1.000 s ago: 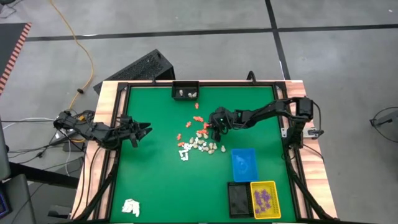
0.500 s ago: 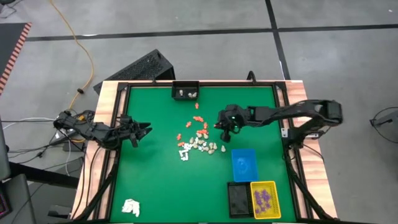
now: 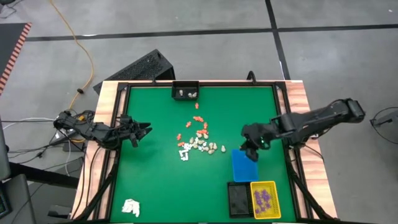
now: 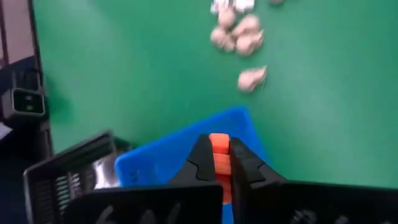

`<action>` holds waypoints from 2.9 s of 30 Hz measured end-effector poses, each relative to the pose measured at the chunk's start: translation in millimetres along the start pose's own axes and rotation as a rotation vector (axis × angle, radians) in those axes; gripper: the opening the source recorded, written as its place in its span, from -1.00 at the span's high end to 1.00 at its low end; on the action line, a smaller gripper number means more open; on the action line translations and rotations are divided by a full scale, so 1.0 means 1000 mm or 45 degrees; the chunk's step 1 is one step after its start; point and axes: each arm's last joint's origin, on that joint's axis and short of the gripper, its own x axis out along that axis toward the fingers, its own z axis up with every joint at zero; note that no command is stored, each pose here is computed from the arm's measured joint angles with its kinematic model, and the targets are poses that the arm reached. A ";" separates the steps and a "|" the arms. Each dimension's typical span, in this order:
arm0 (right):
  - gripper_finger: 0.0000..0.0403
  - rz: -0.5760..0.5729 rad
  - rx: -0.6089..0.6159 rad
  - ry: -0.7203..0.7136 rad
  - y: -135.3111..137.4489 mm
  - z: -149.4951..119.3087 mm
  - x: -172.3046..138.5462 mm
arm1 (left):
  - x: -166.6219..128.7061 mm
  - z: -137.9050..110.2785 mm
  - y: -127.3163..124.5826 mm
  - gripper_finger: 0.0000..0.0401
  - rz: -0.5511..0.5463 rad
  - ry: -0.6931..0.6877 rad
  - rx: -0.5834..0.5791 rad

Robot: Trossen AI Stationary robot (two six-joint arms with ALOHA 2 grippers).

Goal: Sort Halloween decoration
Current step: Put the orange skeleton toy into the blue bin, then put the white skeleton toy into the bottom black bin

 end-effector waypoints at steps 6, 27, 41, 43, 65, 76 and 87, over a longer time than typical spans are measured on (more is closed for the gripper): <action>0.89 -0.020 0.066 0.109 0.017 -0.018 0.009 | 0.000 0.000 0.000 0.06 0.004 0.005 0.006; 0.35 -0.160 0.031 0.326 0.027 -0.034 0.052 | 0.000 -0.001 0.000 0.06 0.004 0.006 -0.003; 0.19 0.196 0.001 0.051 0.039 -0.009 0.027 | 0.000 -0.001 0.001 0.06 0.007 0.011 0.002; 0.20 0.246 -0.036 -0.093 0.040 0.002 0.022 | 0.000 -0.001 0.001 0.06 0.010 0.015 0.007; 0.28 0.082 -0.533 -0.685 0.018 0.081 0.109 | 0.000 -0.003 0.002 0.06 0.027 0.035 0.009; 0.28 0.117 -0.877 -0.658 0.056 0.102 0.177 | 0.000 -0.004 0.003 0.06 0.039 0.044 0.010; 0.28 0.077 -0.887 -0.530 0.054 0.106 0.223 | 0.000 -0.006 0.005 0.06 0.052 0.059 -0.005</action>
